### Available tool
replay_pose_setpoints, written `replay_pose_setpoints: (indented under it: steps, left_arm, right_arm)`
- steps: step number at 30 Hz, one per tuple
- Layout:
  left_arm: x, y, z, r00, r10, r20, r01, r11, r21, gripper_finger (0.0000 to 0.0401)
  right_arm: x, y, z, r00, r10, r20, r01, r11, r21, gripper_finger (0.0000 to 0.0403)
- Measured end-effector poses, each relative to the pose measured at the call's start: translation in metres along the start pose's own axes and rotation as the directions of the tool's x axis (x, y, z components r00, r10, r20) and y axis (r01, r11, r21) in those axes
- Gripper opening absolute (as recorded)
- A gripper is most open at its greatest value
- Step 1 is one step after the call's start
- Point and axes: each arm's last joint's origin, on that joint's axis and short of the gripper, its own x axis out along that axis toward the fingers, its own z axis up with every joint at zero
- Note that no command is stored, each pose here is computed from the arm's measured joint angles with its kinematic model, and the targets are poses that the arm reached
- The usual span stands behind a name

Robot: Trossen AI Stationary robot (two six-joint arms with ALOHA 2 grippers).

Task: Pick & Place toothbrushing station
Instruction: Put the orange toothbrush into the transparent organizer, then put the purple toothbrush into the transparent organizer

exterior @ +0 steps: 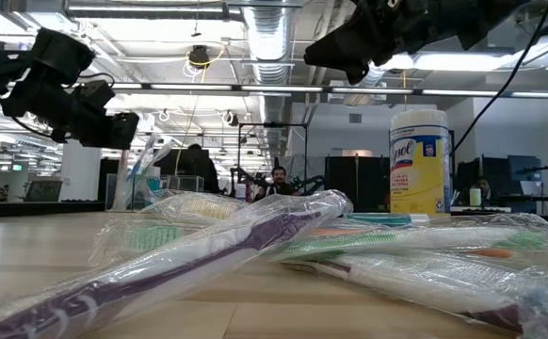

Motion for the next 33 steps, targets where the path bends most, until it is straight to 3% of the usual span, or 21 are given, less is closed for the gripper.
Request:
replay_pose_setpoints:
  steps: [33]
  left_arm:
    - [-0.0003, 0.0013, 0.0051, 0.997, 0.045, 0.057, -0.046, 0.999, 0.017, 0.0218]
  right_arm:
    - [-0.0002, -0.0001, 0.0002, 1.000, 0.000, 0.001, 0.000, 1.000, -0.007, 0.0060]
